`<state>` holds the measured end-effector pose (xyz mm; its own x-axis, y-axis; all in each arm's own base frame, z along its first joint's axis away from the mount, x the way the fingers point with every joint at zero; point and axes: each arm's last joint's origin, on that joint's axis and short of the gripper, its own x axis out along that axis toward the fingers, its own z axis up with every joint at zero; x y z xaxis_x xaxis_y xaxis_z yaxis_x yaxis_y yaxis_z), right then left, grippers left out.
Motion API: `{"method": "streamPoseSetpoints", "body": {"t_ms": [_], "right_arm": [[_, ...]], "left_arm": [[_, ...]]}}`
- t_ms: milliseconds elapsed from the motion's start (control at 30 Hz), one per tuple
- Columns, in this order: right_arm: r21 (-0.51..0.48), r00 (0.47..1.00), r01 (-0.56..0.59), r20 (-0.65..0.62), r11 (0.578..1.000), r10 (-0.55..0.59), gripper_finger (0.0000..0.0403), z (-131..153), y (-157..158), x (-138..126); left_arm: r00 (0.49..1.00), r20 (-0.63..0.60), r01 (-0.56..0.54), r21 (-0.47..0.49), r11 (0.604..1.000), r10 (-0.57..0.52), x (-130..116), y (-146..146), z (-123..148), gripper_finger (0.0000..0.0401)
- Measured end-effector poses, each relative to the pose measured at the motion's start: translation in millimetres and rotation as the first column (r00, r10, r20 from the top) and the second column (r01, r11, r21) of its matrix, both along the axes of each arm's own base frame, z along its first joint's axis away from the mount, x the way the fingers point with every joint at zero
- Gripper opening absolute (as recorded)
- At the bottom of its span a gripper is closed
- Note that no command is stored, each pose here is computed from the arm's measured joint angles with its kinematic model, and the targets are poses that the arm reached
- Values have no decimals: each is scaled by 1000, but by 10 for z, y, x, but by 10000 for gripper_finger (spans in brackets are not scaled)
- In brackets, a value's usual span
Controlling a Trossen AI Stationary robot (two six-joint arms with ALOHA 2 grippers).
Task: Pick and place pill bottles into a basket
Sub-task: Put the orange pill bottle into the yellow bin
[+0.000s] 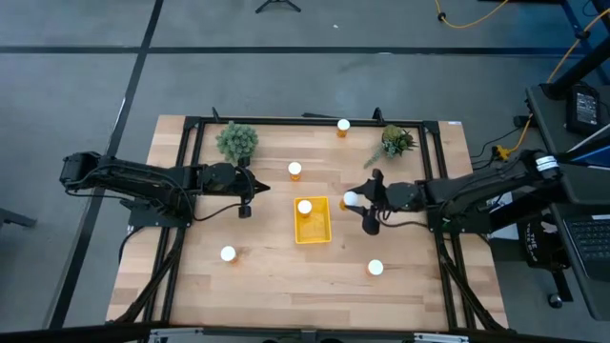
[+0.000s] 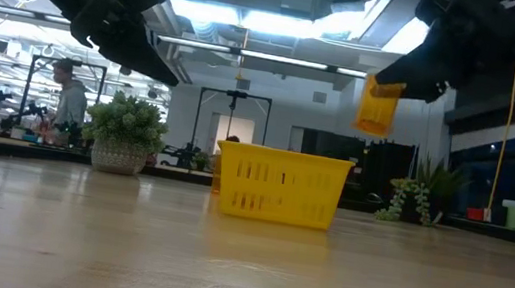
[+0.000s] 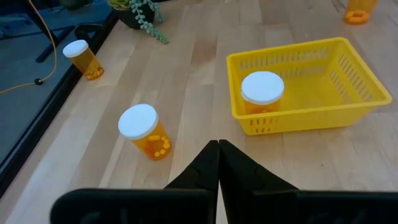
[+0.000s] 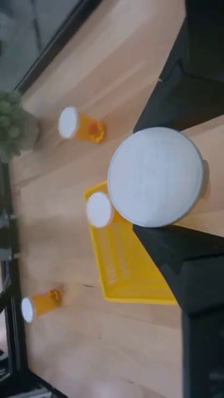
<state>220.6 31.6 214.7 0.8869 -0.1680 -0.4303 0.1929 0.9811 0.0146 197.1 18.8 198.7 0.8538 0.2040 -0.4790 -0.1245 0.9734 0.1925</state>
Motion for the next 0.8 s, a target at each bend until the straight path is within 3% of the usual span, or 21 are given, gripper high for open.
{"method": "streamPoseSetpoints", "body": {"t_ms": [133,367,600,800], "right_arm": [[-23,998,-58,27,998,59,229,-37,31,102],[-27,997,-64,50,998,65,229,-95,49,196],[-74,994,-87,62,993,92,229,22,57,394],[-96,993,-121,-21,988,120,229,64,-30,629]], "left_arm": [[1000,0,-1,0,1000,1,0,1,-1,4],[1000,0,0,0,1000,0,0,1,-1,4],[1000,0,0,-1,1000,0,0,0,-1,4],[1000,0,1,-2,1000,-1,0,0,-2,4]]}}
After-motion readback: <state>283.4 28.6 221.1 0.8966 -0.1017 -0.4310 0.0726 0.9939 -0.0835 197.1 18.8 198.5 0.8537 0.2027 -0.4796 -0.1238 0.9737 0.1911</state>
